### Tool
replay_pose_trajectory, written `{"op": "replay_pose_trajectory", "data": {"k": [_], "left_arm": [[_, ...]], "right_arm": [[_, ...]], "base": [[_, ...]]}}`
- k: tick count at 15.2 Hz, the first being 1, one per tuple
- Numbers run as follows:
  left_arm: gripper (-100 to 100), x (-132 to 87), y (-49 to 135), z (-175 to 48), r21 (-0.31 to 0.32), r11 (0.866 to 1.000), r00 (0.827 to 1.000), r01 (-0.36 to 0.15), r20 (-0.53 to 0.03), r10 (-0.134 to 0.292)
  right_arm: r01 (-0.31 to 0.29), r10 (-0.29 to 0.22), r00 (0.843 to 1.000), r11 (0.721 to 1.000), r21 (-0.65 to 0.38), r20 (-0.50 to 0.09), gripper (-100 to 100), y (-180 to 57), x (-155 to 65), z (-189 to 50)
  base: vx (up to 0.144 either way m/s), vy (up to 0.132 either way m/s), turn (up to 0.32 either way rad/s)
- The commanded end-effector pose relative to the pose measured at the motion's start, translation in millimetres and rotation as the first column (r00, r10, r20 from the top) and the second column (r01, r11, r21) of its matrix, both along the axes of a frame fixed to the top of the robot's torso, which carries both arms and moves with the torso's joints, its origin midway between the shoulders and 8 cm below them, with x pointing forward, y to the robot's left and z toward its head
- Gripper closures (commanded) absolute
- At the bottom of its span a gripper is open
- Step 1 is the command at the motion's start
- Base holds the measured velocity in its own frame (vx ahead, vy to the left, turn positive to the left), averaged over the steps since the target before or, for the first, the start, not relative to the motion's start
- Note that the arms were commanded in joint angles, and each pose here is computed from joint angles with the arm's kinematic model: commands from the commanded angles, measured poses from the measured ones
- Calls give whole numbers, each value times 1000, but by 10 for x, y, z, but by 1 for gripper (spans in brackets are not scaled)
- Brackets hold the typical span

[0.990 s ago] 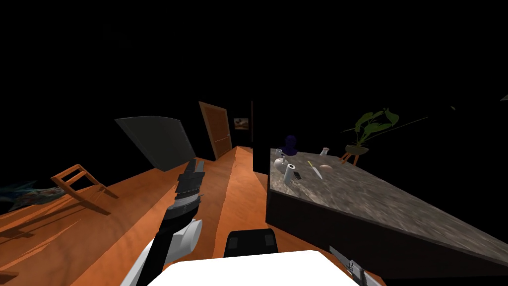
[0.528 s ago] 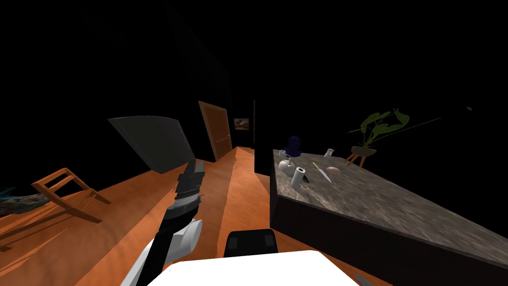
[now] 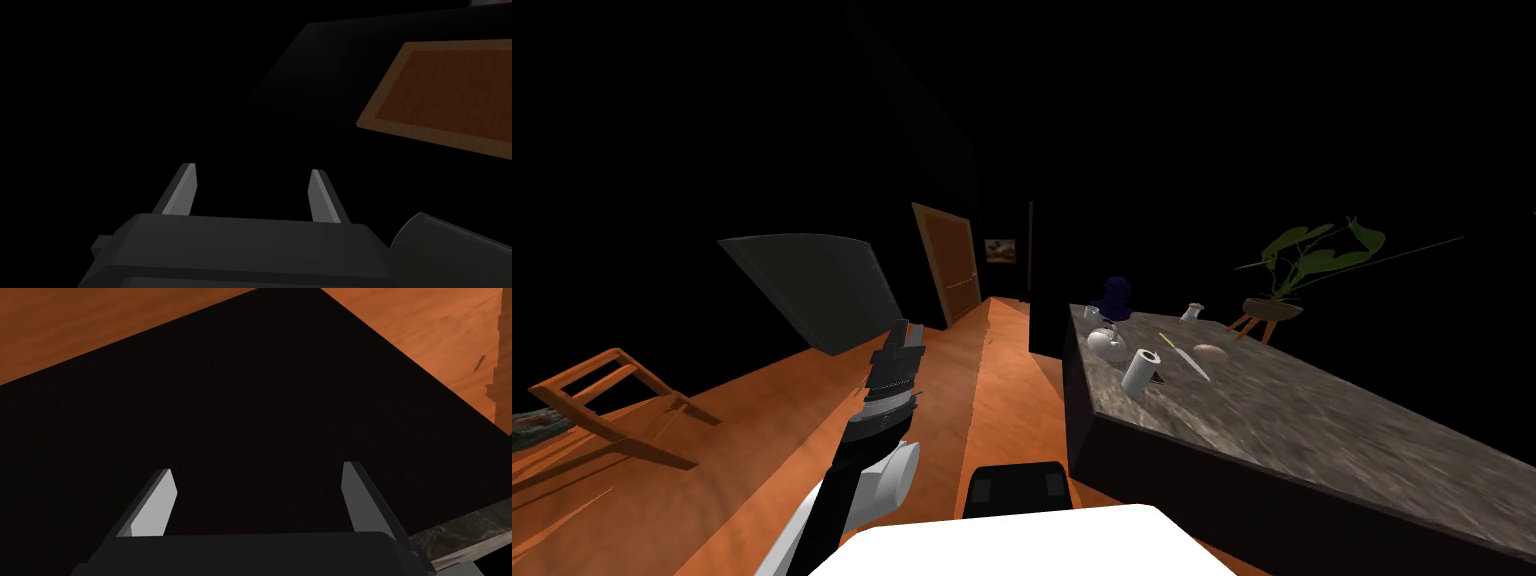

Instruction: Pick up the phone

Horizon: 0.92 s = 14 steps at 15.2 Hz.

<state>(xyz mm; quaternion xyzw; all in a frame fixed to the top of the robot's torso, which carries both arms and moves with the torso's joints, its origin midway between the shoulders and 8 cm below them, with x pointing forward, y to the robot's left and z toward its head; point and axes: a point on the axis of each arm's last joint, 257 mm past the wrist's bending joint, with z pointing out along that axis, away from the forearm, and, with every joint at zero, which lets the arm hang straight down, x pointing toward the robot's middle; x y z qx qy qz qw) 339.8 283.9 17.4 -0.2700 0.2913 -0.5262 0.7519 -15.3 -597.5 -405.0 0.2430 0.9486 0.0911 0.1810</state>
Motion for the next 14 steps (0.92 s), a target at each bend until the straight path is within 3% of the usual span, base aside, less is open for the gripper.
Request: {"op": "replay_pose_trajectory", "data": {"k": [1,2,5,7,10,14], "left_arm": [[0,0,0,0,0,1000,1000,0,0,0],[0,0,0,0,0,1000,1000,0,0,0],[0,0,0,0,0,1000,1000,0,0,0],[0,0,0,0,0,1000,1000,0,0,0],[0,0,0,0,0,1000,1000,0,0,0],[0,-1,1,-1,0,1000,1000,0,0,0]], "right_arm": [[-25,24,999,999,-34,-40,-100,-176,-80,104],[-43,38,996,997,-62,-79,-100,-336,-202,185],[-72,60,991,993,-95,-118,-100,-524,-271,304],[-116,90,980,983,-141,-176,-100,-798,-366,493],[-153,115,971,973,-172,-210,-100,-987,-372,640],[-180,137,966,966,-188,-220,-100,-1083,-306,721]], "base": [[176,111,5],[214,119,22],[183,98,27],[283,94,71],[293,67,99],[332,-15,140]]}}
